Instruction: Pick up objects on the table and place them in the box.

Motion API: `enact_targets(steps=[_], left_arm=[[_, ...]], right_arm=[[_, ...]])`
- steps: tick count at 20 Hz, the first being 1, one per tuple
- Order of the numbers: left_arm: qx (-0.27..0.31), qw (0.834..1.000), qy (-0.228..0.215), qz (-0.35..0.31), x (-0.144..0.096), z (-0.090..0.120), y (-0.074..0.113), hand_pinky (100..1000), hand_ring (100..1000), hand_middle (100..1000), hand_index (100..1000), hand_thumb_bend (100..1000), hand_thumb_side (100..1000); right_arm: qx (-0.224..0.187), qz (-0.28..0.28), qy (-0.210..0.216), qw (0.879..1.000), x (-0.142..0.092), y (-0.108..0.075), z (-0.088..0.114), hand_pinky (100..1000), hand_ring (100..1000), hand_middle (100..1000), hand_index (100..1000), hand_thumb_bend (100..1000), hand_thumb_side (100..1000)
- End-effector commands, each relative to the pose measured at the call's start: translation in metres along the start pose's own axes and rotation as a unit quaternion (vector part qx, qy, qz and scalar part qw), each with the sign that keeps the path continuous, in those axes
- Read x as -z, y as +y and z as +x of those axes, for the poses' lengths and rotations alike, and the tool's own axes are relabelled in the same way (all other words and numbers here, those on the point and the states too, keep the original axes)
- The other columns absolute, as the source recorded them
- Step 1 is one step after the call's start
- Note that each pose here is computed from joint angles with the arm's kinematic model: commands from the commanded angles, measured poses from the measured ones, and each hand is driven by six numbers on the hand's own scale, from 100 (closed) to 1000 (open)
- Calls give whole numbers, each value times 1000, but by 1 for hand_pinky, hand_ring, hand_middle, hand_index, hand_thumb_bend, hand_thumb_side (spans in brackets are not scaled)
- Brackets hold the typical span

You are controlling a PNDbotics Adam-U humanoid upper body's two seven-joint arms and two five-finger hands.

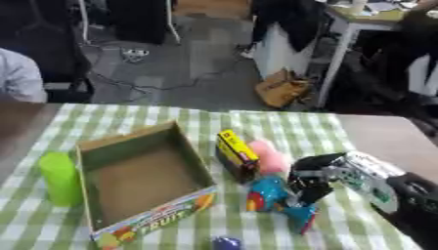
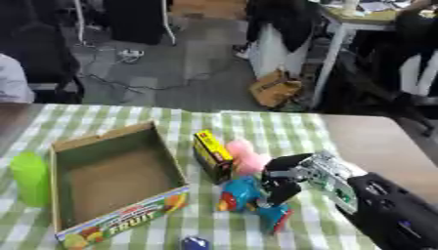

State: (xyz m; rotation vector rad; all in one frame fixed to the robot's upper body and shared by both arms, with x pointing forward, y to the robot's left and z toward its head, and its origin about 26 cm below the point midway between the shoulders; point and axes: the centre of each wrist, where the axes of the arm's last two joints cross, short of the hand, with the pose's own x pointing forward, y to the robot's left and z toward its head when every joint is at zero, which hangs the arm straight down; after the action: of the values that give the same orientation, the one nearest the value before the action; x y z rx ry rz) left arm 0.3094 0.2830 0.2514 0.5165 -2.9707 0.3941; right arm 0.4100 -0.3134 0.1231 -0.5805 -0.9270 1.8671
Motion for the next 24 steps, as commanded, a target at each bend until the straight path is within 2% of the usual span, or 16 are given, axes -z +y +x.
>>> enact_targets(steps=[1,2,3,6,7,8,9,13,16,21,24], left_arm=[[0,1000,-18,-3,9,3,1,884,906,903,924,183,1000],[0,1000,-18,-3,9,3,1,884,906,903,924,183,1000],[0,1000,-18,-2,9,3,1,885,906,901,922,181,1000],[0,1000,-18,-3,8,3,1,885,906,901,921,180,1000],[0,1000,-18,-3,8,3,1,887,906,899,918,180,1000],[0,1000,-18,-3,8,3,1,887,906,899,918,180,1000],[0,1000,-18,-3,8,3,1,889,906,898,916,180,1000],[1,1000,-17,-3,8,3,2,890,906,897,912,179,1000],[2,1000,-17,-3,8,3,2,890,906,897,910,179,1000],[2,1000,-16,-4,7,3,2,890,906,897,908,179,1000],[2,1000,-16,-5,7,3,1,890,906,897,908,179,1000]], right_arm=[[-8,-6,15,1000,-5,-8,-6,214,387,453,584,325,771],[-8,-6,15,1000,-5,-8,-6,214,387,453,584,325,771],[-5,4,16,1000,-4,-5,-6,498,620,659,840,448,895],[22,48,22,998,-2,-4,-6,541,665,689,870,474,907],[32,59,24,997,-2,-3,-6,691,818,780,940,549,933],[43,71,24,996,-2,-3,-4,691,818,780,940,549,933],[53,79,24,995,-2,-4,-3,747,860,823,961,594,948],[87,95,24,991,-3,-8,5,803,889,851,989,608,931],[107,104,22,989,-5,-10,9,809,892,855,990,601,925],[124,109,18,986,-11,-19,24,837,906,869,987,577,936],[122,98,36,987,-15,-26,38,823,902,867,972,537,952]])
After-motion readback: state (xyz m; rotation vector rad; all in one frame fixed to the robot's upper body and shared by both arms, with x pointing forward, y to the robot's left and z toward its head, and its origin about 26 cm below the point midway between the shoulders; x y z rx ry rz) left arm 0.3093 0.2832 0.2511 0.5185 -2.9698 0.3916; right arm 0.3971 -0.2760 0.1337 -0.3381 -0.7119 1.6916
